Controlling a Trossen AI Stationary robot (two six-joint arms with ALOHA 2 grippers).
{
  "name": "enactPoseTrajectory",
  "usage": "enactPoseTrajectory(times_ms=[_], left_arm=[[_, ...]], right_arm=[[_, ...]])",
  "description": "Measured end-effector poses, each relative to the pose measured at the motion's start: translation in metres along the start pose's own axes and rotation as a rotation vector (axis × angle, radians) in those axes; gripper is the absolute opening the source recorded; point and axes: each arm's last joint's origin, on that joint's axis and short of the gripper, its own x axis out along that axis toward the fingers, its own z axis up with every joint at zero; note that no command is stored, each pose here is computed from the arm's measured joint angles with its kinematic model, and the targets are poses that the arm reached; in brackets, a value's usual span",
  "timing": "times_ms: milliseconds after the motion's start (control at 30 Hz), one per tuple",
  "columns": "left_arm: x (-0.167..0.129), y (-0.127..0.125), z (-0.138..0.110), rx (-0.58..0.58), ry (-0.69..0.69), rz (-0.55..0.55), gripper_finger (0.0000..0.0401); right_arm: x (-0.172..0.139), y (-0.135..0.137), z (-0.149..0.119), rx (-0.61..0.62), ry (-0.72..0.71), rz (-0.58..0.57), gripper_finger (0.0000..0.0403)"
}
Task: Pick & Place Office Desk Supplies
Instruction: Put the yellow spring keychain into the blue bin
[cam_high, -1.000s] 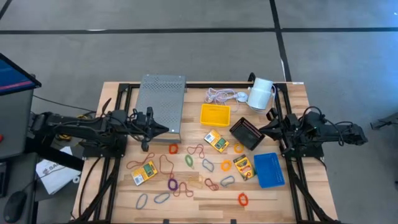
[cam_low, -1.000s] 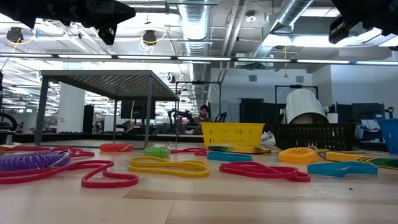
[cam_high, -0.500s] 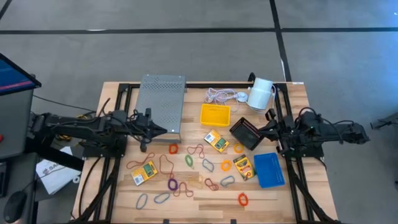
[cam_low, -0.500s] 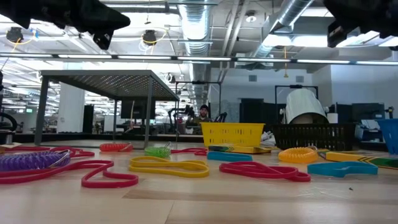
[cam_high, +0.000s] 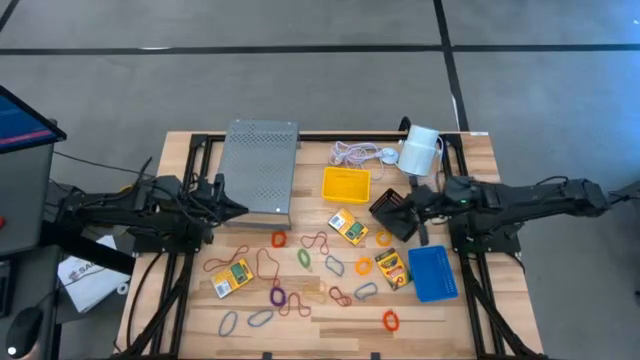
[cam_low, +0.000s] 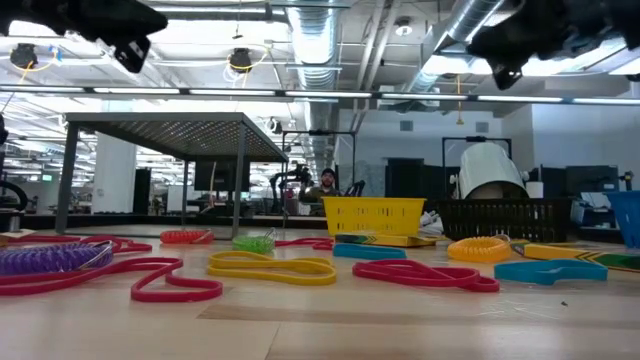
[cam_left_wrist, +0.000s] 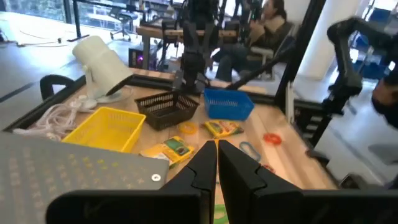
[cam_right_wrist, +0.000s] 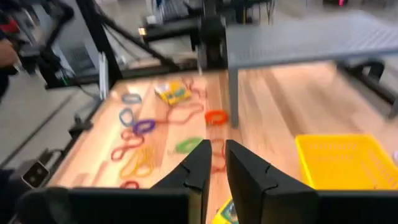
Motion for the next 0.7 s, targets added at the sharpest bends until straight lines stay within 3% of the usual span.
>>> enactPoseTrajectory(times_ms=[133, 467, 700], left_arm=[[0.002, 0.000, -0.006, -0.046, 0.023, -0.014, 0.0011], [0.009, -0.005, -0.007, 0.034, 0.040, -0.058, 0.0011], [0.017, -0.005, -0.011, 0.060, 0.088, -0.052, 0.0011]], right_arm=[[0.019, 0.004, 0.015, 0.002, 0.145, -0.010, 0.0050], [0.071, 0.024, 0.029, -0.059, 0.554, 0.008, 0.0050], [0.106, 0.051, 0.028, -0.120, 0.739, 0.120, 0.0050]])
